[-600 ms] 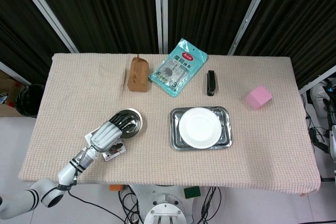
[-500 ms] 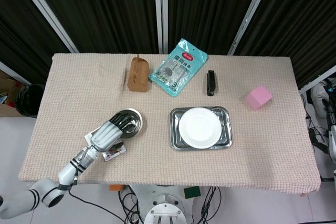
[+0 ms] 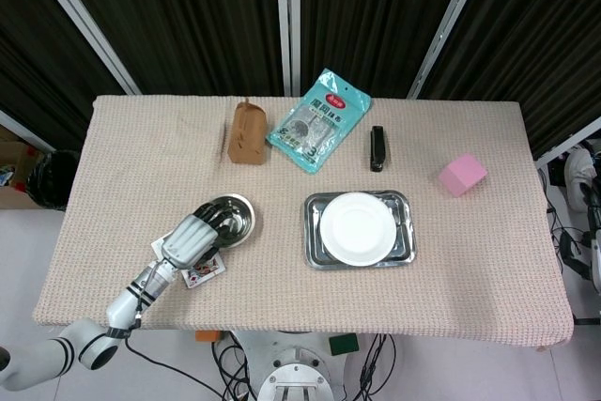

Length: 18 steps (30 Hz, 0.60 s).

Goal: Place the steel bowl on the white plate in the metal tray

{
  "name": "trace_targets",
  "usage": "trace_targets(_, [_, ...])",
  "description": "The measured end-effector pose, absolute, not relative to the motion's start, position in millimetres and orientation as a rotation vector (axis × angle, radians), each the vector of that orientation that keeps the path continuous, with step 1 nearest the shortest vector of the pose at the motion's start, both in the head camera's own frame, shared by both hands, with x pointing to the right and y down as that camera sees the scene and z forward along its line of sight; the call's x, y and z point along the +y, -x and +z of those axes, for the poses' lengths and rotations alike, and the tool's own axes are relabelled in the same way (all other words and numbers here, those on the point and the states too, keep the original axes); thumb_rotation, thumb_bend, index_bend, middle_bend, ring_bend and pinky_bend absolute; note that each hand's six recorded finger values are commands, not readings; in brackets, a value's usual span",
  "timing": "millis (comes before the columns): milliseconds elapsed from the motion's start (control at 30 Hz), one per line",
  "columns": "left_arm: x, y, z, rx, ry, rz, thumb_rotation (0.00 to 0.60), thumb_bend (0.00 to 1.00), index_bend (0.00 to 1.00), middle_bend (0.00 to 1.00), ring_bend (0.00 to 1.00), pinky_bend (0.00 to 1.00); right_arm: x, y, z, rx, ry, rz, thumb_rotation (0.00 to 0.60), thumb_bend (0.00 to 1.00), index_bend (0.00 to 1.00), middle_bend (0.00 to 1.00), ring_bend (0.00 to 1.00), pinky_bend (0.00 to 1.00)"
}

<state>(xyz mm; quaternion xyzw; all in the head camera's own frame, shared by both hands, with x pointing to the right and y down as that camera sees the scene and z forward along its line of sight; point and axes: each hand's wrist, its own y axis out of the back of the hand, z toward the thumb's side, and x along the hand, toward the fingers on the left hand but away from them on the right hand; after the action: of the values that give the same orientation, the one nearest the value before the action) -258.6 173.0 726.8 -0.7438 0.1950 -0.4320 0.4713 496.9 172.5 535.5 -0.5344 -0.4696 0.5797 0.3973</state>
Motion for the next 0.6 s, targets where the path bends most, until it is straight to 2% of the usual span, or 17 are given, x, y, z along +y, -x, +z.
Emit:
trace_targets(100, [172,258,726,0.484,1.815,-1.057,0.6,0.39,0.62,0.28,0.15,0.22,174,-499,536,-1.194,1.352,1.47,0.6,0.48,0.0,0.0,0.0,0.0])
trace_targets(233, [172,256,723,0.499,1.805,-1.042,0.6,0.44,0.7,0.31,0.16,0.24,175,-500,537,-1.194,1.357,1.475,0.6,0.48,0.0,0.0,0.0,0.0])
trace_targets(433, [168,251,717,0.55,1.789,-0.991,0.6,0.46,0.76,0.37,0.21,0.28,177,-501,541,-1.196,1.366,1.481,0.6,0.48,0.0,0.0,0.0,0.0])
trace_targets(600, [163,237,709,0.602,1.791,-0.914,0.6,0.47,0.78,0.39,0.22,0.29,177,-501,543,-1.198,1.373,1.48,0.6,0.48,0.0,0.0,0.0,0.0])
